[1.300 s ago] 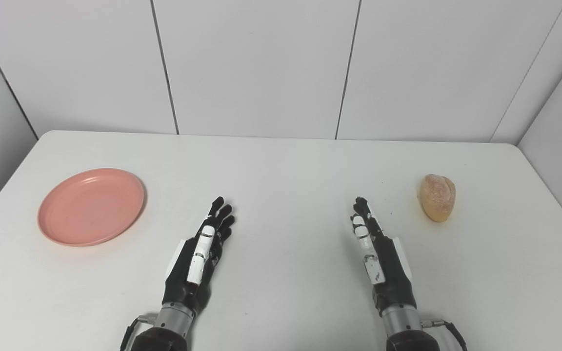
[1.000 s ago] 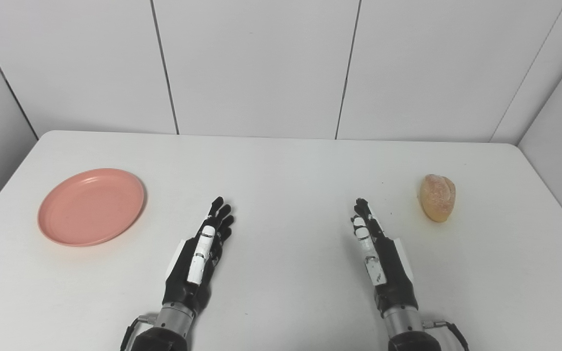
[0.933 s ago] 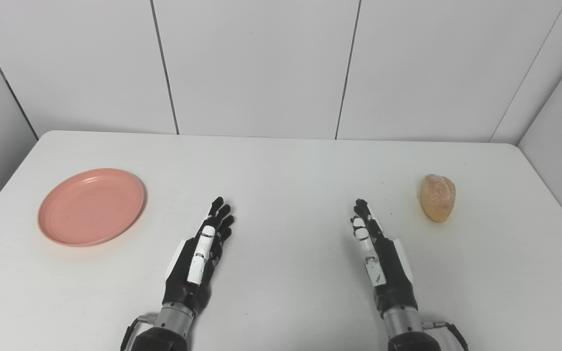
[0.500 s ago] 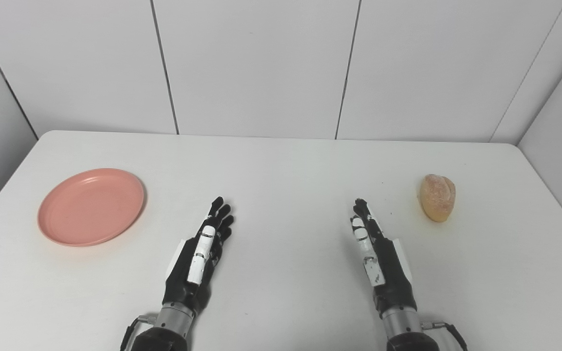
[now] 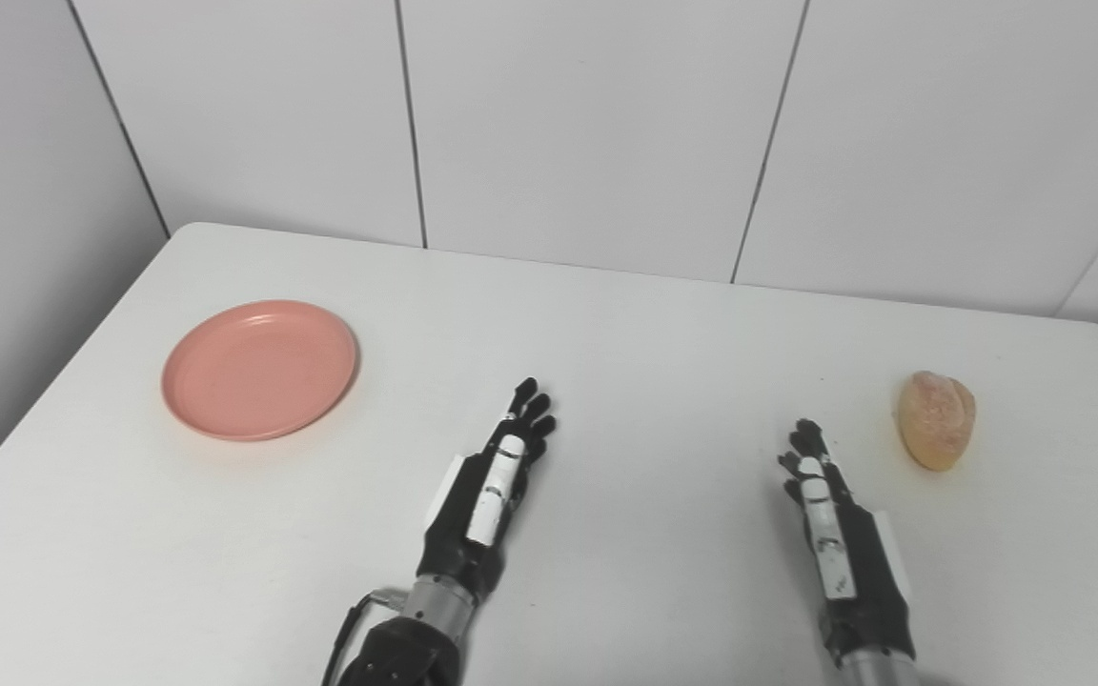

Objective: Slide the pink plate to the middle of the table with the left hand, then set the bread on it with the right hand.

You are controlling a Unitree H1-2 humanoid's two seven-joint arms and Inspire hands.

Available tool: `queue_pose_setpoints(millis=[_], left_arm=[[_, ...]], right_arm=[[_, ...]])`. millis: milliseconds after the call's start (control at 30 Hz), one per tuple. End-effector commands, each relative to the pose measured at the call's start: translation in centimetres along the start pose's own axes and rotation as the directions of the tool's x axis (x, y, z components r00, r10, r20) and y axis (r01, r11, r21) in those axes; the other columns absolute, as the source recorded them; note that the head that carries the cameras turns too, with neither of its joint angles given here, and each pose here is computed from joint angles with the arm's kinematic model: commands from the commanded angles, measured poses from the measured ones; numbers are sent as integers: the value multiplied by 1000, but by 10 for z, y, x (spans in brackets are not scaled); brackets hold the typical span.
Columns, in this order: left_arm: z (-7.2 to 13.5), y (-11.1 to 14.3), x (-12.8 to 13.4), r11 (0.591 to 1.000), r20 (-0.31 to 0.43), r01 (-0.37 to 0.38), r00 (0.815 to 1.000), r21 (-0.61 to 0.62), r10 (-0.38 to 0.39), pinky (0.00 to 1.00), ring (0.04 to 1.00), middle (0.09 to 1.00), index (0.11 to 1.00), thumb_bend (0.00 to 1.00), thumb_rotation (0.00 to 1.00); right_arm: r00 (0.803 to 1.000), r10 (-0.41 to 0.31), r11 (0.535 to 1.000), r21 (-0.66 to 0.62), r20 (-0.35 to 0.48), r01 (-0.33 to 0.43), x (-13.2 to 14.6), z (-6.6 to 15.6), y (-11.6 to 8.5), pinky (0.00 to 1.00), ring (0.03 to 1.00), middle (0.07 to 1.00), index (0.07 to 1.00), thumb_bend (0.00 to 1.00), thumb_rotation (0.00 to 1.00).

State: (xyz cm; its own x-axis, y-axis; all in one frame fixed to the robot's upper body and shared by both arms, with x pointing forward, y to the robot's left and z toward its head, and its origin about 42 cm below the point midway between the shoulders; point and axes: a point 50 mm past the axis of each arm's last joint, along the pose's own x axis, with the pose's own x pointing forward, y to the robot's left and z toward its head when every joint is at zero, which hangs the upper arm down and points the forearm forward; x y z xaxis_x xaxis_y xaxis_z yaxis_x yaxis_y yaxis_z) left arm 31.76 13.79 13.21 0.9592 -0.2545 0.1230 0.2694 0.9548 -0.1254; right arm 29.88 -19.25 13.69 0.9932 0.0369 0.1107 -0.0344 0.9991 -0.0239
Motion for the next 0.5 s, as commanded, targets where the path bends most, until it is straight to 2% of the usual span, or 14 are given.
queue_pose_setpoints(millis=[0, 167, 467], left_arm=[[-9, -11, 1, 1000, -10, 3, 1000, -2, -3, 1000, 982, 994, 982, 418, 1000], [-15, -19, 3, 1000, -16, -6, 1000, 6, 6, 1000, 983, 990, 975, 422, 1000], [-15, -22, 4, 999, -14, -26, 1000, 27, 27, 1000, 980, 982, 964, 409, 1000]], right_arm=[[995, 22, 1000, 4, 95, -22, 3, 10, -5, 965, 954, 968, 965, 232, 1000], [994, 40, 999, 0, 104, -40, 3, 7, -14, 977, 964, 982, 974, 220, 1000], [994, 44, 999, 24, 99, -47, 2, 7, -14, 992, 978, 994, 988, 191, 1000]])
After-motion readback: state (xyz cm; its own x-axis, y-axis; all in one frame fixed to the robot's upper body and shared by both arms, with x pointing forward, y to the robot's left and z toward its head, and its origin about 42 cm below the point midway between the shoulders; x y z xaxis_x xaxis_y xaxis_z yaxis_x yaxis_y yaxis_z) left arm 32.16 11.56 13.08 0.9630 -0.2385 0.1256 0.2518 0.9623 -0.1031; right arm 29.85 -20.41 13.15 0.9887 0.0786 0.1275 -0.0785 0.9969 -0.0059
